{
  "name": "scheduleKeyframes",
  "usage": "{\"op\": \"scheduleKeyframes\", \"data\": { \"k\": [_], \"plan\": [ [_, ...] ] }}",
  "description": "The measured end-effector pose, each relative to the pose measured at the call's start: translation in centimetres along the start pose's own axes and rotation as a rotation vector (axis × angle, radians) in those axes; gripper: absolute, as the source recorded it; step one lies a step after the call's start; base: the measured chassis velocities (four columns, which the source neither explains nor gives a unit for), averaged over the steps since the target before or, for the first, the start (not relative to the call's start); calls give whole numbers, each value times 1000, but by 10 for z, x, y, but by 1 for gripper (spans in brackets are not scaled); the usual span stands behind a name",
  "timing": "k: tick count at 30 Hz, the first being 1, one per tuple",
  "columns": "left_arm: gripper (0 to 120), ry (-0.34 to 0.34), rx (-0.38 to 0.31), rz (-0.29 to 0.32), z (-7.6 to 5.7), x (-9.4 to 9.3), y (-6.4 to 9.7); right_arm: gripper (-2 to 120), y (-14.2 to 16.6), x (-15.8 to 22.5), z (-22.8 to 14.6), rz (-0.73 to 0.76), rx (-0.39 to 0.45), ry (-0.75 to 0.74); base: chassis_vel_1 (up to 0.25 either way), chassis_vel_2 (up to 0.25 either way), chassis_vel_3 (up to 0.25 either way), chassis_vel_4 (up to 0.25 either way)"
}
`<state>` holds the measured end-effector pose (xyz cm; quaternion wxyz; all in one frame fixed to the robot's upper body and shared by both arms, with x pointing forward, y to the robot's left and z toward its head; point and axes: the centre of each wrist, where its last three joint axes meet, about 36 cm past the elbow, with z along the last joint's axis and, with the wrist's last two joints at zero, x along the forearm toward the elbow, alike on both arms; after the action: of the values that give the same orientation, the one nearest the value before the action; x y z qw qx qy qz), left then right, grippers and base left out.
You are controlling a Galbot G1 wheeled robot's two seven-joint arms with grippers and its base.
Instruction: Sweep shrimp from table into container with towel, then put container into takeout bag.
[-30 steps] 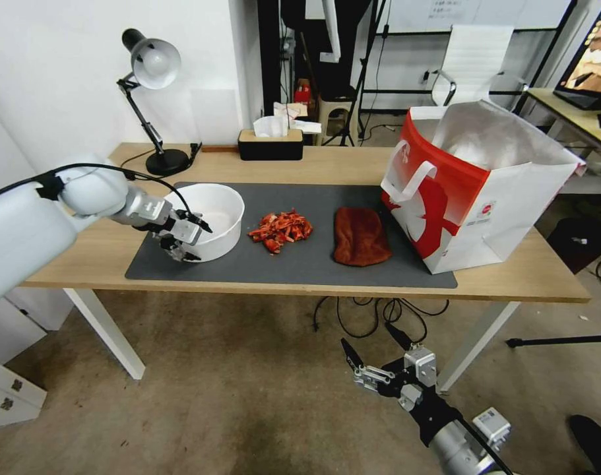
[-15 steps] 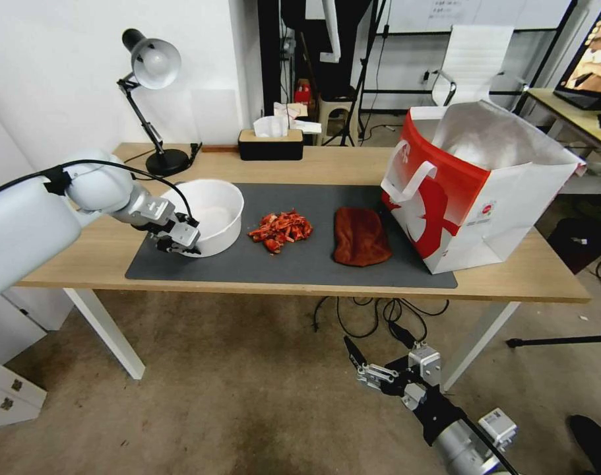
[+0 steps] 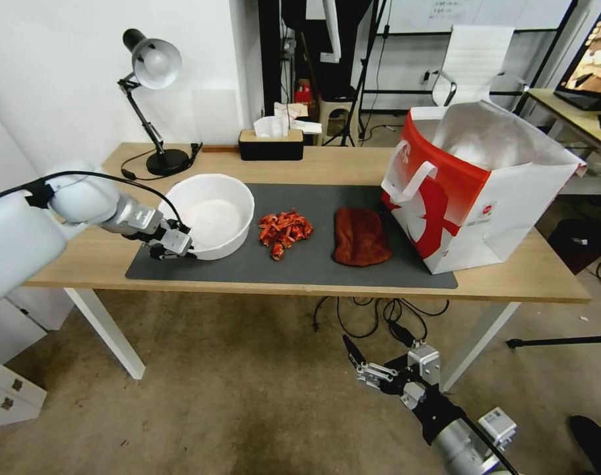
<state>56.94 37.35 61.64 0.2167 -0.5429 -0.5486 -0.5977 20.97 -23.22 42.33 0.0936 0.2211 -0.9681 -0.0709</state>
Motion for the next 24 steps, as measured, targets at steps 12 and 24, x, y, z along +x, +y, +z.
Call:
{"op": "scheduleKeyframes", "data": {
  "k": [12,24],
  "plan": [
    [0,-28,-23,-111,6,37,-28,100,3,-2,-1,-7,1,-1,0,0,0,0],
    [0,-94,-160,-137,-42,58,-93,100,2,-2,0,-9,1,2,0,0,0,0]
  ]
}}
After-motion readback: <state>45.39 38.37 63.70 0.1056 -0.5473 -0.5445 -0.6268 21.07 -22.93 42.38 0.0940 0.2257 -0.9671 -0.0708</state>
